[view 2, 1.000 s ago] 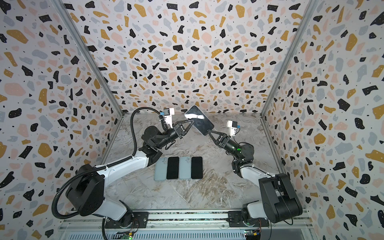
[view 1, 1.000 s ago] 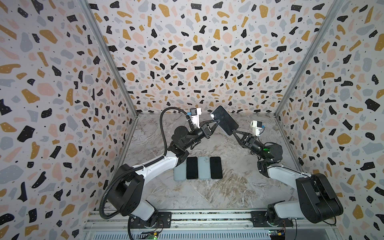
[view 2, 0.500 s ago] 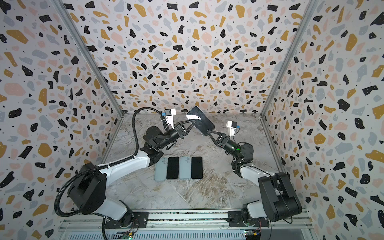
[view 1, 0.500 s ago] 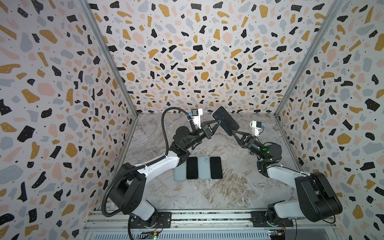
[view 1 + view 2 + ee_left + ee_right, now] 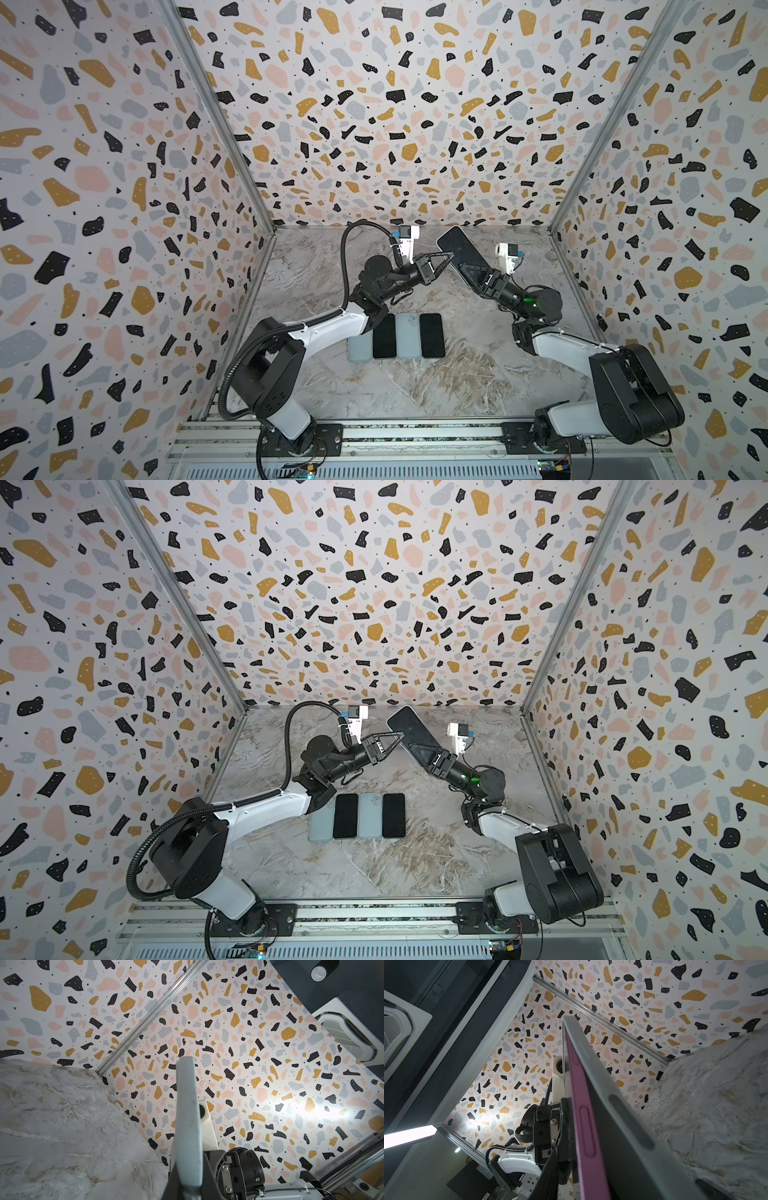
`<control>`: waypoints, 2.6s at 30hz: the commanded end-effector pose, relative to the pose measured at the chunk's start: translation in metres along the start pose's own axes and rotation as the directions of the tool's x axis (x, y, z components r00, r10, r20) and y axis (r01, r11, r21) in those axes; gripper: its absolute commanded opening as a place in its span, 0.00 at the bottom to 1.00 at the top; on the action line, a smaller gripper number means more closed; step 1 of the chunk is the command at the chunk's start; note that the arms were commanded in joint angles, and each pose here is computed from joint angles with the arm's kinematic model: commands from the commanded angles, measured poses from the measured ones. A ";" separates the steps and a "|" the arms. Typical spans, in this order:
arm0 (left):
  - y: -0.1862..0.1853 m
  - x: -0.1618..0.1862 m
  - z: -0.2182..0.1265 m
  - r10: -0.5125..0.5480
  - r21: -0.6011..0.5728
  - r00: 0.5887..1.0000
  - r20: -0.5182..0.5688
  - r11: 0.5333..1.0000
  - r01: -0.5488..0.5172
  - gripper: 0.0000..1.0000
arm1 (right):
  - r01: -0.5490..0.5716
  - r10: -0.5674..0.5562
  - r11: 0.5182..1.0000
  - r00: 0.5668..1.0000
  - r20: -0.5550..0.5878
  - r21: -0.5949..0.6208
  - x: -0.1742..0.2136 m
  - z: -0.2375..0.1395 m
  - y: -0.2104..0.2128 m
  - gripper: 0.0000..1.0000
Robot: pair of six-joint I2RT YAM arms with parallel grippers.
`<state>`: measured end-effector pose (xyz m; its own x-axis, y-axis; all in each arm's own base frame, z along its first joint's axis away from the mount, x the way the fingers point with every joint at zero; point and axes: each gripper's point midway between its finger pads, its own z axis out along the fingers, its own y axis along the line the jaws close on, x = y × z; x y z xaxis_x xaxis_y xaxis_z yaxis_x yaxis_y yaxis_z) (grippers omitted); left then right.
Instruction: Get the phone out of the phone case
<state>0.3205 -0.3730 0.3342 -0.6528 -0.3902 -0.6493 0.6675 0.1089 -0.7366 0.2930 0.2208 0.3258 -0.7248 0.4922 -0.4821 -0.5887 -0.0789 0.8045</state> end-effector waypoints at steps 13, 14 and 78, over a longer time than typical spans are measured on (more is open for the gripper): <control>0.029 0.050 -0.014 -0.096 -0.057 0.977 -0.193 0.995 0.087 0.00 | 0.333 -0.307 0.901 0.942 0.134 -0.279 -0.008 -0.024 0.111 0.21; 0.029 0.049 -0.015 -0.095 -0.055 0.978 -0.188 0.995 0.086 0.00 | 0.334 -0.306 0.902 0.942 0.141 -0.275 -0.009 -0.025 0.110 0.21; -0.056 0.062 0.011 0.206 0.227 0.979 -0.009 0.953 -0.198 0.57 | 0.215 -0.173 0.938 0.970 0.169 -0.271 -0.012 -0.020 0.110 0.00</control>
<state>0.2473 -0.4095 0.3194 -0.5486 -0.3216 -0.7717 0.8170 -0.0102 -0.5766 0.2586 0.1991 0.3737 -0.6457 0.5930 -0.4811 -0.6767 -0.1525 0.7203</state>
